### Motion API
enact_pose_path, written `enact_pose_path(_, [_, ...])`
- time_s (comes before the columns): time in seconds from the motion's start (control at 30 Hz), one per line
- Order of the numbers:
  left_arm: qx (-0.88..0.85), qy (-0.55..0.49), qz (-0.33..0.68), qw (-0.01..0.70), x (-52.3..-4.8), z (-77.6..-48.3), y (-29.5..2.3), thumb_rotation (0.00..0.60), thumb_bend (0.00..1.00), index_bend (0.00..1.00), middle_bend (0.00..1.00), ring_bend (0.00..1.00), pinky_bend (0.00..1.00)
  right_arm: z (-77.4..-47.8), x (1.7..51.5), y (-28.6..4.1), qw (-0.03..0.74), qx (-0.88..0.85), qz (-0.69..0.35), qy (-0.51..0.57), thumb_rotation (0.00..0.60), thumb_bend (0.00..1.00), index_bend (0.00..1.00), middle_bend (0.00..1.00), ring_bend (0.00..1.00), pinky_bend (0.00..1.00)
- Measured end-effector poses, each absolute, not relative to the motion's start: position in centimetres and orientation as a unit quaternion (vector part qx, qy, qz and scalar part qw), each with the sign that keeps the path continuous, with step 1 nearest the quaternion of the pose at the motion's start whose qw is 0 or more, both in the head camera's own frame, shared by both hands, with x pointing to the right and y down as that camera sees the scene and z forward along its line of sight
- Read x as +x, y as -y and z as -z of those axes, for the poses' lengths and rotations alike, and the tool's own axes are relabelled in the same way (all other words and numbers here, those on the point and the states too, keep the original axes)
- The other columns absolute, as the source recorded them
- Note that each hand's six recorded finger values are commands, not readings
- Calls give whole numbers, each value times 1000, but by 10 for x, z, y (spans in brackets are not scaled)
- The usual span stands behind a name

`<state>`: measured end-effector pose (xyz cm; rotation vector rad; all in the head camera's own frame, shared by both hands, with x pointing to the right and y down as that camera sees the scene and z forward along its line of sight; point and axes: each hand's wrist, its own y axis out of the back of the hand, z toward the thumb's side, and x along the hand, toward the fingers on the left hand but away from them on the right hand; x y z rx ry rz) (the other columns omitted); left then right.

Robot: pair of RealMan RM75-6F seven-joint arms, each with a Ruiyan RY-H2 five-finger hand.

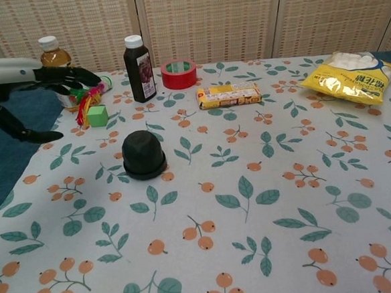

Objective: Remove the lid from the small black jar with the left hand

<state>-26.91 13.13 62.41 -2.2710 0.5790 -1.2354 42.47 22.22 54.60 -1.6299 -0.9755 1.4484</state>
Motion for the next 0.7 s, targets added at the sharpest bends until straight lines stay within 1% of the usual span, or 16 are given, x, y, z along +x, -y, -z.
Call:
enact_pose_path(0.07, [-838,-193,455,233,-254,-631,-123,600,351,0,0,0,52,-546,426,-221,366,-635,-565,379,600,151,0,0,0,0])
enact_pose_path(0.17, [-841,-170,456,238,-234,-639,-113,600,353,0,0,0,53,-547,426,-220,365,-635,-565,379,600,151,0,0,0,0])
enact_pose_path(0.3, [-838,-152,465,240,-220,-653,-105,600,352,0,0,0,56,-544,426,-220,365,-636,-561,384,600,151,0,0,0,0])
enact_pose_path(0.5, [-841,-123,480,217,-199,-674,-103,600,352,0,0,0,62,-542,429,-221,364,-634,-562,387,600,151,0,0,0,0])
enact_pose_path(0.7, [-836,-98,493,223,-185,-694,-104,600,352,0,0,0,63,-543,427,-222,358,-642,-560,383,600,151,0,0,0,0])
